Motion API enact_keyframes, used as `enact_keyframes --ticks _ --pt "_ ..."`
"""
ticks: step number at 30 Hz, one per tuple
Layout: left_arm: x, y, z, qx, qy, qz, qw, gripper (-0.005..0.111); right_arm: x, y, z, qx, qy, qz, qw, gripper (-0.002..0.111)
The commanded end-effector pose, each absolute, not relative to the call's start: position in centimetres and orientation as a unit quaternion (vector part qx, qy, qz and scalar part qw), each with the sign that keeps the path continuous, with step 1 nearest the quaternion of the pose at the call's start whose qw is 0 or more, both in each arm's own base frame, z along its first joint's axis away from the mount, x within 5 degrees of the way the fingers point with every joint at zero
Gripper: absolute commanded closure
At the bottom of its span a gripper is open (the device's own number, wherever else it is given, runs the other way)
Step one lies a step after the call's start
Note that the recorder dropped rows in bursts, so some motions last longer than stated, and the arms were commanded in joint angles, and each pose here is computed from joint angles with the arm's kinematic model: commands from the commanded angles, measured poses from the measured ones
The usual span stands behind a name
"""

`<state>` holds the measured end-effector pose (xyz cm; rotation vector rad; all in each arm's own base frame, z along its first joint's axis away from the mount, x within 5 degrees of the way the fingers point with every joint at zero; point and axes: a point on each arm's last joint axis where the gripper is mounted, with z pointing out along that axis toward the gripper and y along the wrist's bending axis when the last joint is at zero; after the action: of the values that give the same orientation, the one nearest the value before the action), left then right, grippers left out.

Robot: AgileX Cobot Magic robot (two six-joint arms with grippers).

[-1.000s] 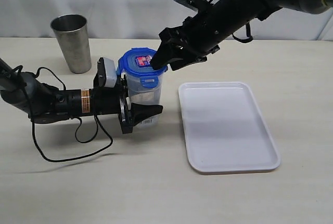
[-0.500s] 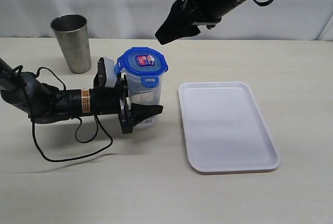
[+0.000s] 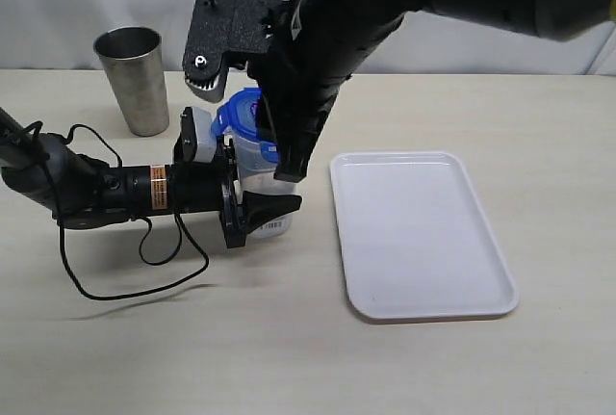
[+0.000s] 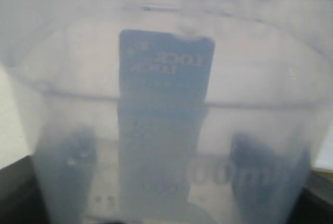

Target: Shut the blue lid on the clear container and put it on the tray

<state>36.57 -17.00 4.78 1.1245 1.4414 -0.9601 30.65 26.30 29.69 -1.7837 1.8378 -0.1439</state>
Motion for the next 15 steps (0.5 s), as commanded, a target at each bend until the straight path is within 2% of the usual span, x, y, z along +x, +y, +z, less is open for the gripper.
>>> enact_keyframes --ticks 1,15 --pt "36.5 -17.3 4.8 0.479 0.599 -0.393 0.507 0.107 30.9 26.7 28.5 -0.676 0.679 -0.07 0.276 0.067" --pt "36.5 -17.3 4.8 0.479 0.599 -0.393 0.507 0.107 32.0 27.0 24.5 -0.714 0.661 -0.099 0.207 0.067"
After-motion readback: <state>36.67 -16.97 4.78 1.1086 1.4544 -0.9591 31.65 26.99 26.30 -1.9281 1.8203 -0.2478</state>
